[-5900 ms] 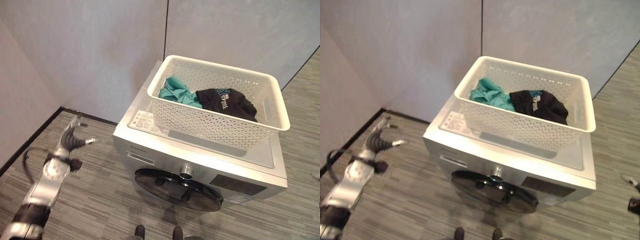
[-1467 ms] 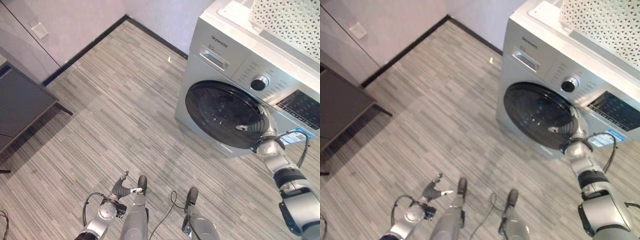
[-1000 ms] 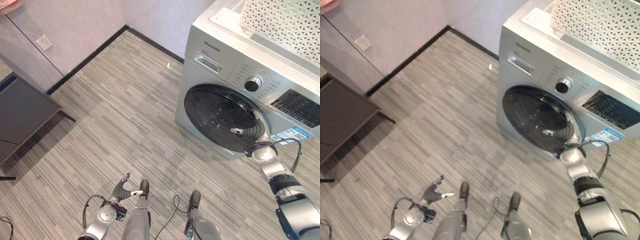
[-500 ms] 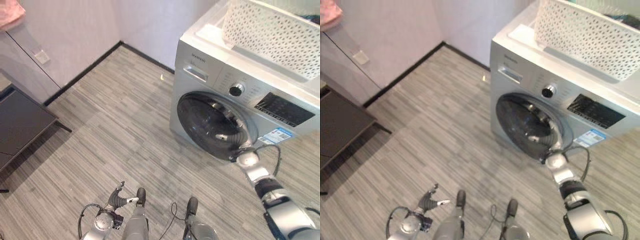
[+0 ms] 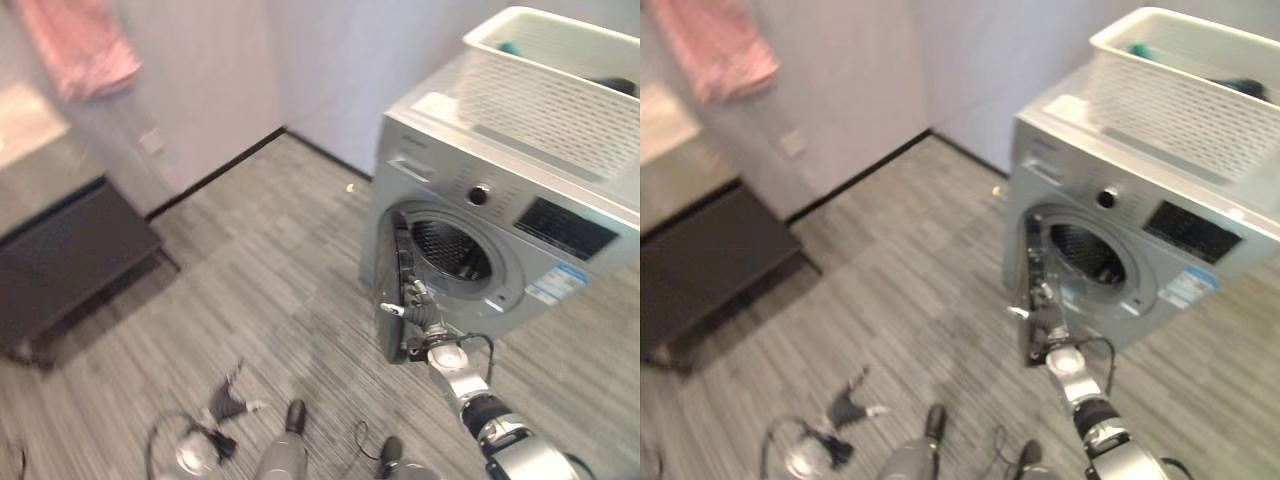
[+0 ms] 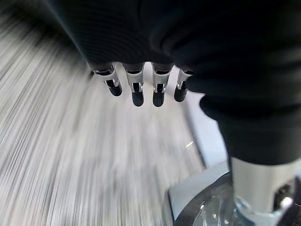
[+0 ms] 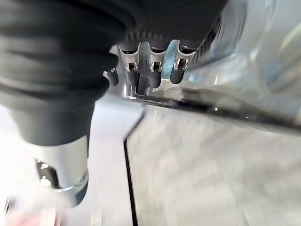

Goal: Grab the laundry basket,head to the washer,open it,put in the laundry and shut it.

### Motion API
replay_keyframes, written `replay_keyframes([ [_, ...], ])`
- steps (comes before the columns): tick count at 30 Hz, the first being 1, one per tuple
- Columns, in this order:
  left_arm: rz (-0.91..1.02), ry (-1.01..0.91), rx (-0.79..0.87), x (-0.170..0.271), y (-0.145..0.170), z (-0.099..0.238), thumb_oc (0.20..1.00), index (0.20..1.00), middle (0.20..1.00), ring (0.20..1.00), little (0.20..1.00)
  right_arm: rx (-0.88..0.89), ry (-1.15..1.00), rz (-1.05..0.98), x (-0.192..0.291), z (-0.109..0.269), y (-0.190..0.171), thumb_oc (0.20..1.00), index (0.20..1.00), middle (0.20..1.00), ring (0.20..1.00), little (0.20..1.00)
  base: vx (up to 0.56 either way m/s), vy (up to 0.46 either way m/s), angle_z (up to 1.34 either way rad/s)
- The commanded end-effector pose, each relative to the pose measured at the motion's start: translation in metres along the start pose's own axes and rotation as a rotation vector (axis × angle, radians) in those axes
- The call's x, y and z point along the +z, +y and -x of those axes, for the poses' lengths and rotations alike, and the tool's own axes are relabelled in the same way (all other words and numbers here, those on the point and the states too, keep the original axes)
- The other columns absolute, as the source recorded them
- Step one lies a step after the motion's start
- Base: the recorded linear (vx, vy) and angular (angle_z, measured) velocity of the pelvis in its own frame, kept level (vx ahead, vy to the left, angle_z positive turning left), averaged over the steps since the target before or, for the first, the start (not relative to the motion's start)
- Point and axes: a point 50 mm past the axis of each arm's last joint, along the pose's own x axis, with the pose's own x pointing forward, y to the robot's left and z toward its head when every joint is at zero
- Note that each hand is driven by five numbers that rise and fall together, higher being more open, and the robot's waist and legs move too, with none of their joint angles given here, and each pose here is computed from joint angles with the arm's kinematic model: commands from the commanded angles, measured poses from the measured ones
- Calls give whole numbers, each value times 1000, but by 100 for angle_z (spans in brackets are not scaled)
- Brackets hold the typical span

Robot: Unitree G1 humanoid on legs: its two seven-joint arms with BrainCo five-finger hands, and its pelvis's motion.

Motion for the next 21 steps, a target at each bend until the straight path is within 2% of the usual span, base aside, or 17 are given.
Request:
replay_keyframes([
  [1, -234, -316, 189, 54, 54, -6, 1000, 1000, 1000, 1000, 1000, 132, 336, -77, -80, 35, 46, 1000, 1000, 1000, 1000, 1000, -9, 4, 40],
  [2, -240, -390, 246, 71, 68, -4, 1000, 1000, 1000, 1000, 1000, 132, 344, -71, -82, 36, 46, 1000, 1000, 1000, 1000, 1000, -2, -4, 44],
  [3, -191, -557, 326, 106, 84, 1, 1000, 1000, 1000, 1000, 1000, 154, 367, -34, -89, 41, 49, 1000, 1000, 1000, 1000, 1000, 8, -6, 54],
  [6, -129, -650, 346, 128, 88, -2, 1000, 1000, 1000, 1000, 1000, 183, 380, -2, -92, 44, 53, 1000, 1000, 1000, 1000, 1000, 7, -3, 33],
  [8, -31, -778, 323, 158, 89, -6, 1000, 1000, 1000, 1000, 1000, 203, 404, 33, -98, 47, 55, 1000, 1000, 1000, 1000, 1000, 31, 12, -20],
  [9, 139, -882, 241, 183, 84, -9, 1000, 1000, 1000, 1000, 1000, 200, 441, 63, -106, 53, 52, 1000, 1000, 1000, 1000, 1000, 50, 15, -23],
  [10, 228, -912, 174, 193, 79, -12, 1000, 1000, 1000, 1000, 1000, 190, 458, 69, -110, 55, 49, 1000, 1000, 1000, 1000, 1000, 28, 15, -6],
  [11, 229, -914, 173, 193, 79, -12, 1000, 1000, 1000, 1000, 1000, 188, 457, 68, -110, 54, 49, 1000, 1000, 1000, 1000, 1000, 0, 0, 0],
  [16, 872, -940, -267, 240, 40, -38, 1000, 1000, 1000, 1000, 1000, 144, 570, 122, -135, 71, 27, 1000, 1000, 1000, 1000, 1000, 33, 10, -12],
  [20, 931, -876, -355, 249, 25, -55, 1000, 1000, 1000, 1000, 1000, 116, 598, 142, -142, 77, 13, 1000, 1000, 1000, 1000, 1000, 16, 6, -8],
  [21, 870, -823, -368, 245, 20, -67, 1000, 1000, 1000, 1000, 1000, 92, 606, 138, -145, 80, 4, 1000, 1000, 1000, 1000, 1000, 9, 7, -24],
])
